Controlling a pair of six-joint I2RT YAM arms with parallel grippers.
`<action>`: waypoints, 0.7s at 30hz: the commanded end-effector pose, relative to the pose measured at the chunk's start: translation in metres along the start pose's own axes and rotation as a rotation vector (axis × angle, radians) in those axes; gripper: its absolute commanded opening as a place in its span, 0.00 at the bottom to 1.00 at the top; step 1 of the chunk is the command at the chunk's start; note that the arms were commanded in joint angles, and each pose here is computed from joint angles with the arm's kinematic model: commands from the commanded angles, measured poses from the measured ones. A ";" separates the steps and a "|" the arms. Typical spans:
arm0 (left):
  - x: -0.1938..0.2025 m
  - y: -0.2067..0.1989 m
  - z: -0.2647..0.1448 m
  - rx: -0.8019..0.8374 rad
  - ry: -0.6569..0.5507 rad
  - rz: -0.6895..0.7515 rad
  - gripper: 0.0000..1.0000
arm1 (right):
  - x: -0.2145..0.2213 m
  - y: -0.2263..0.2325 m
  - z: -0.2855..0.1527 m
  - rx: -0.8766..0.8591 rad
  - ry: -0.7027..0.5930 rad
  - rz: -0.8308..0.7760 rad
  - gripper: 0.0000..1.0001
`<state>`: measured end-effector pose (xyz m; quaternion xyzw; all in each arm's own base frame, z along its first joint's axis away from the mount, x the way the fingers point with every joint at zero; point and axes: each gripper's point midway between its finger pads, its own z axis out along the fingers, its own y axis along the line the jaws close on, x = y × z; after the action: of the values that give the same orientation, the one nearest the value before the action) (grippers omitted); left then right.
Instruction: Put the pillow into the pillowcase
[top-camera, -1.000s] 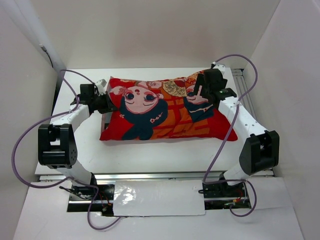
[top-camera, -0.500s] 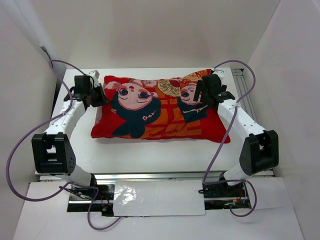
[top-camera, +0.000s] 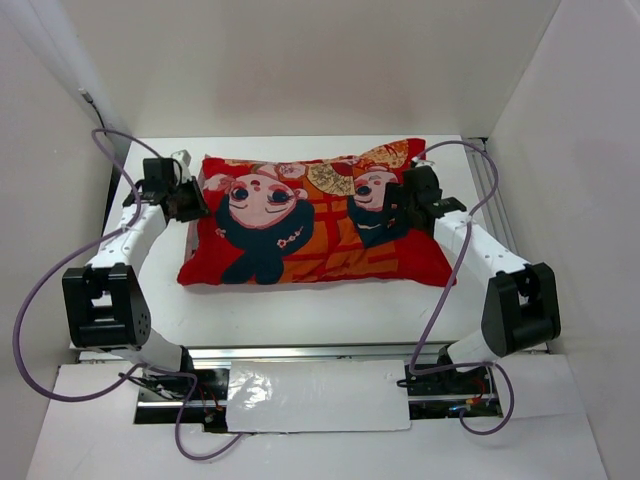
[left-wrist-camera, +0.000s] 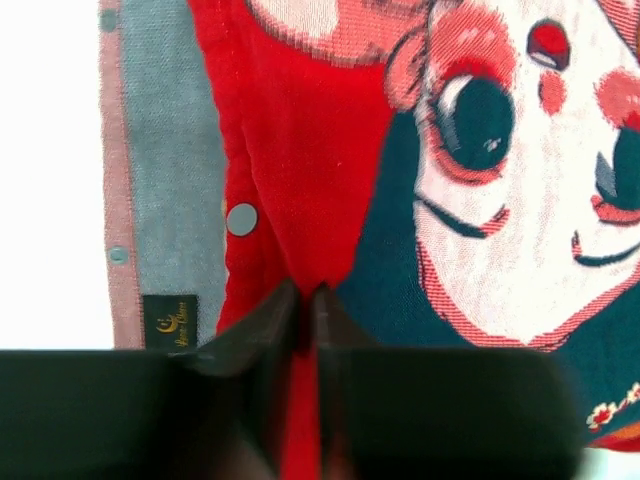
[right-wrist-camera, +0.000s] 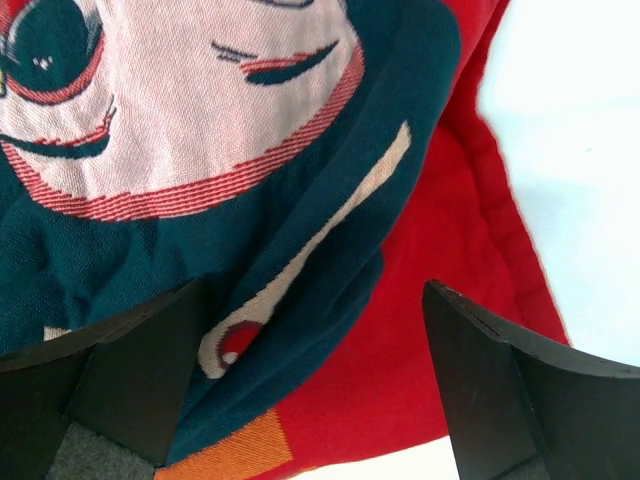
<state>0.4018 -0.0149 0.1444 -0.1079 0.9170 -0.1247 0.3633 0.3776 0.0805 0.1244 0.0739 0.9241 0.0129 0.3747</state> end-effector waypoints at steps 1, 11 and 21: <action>-0.032 0.013 -0.016 -0.003 -0.130 -0.002 0.29 | -0.027 0.015 -0.020 -0.080 -0.094 -0.007 0.94; -0.004 0.029 -0.005 0.060 -0.100 -0.010 0.58 | -0.029 0.019 -0.023 -0.087 -0.094 -0.013 0.94; 0.023 0.047 0.010 0.217 -0.143 -0.101 0.66 | -0.026 0.019 -0.019 -0.064 -0.065 -0.037 0.94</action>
<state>0.3744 0.0337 0.0943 -0.1633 0.8963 -0.1751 0.3732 0.3770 0.0906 0.1345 0.0549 0.9222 0.0305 0.3815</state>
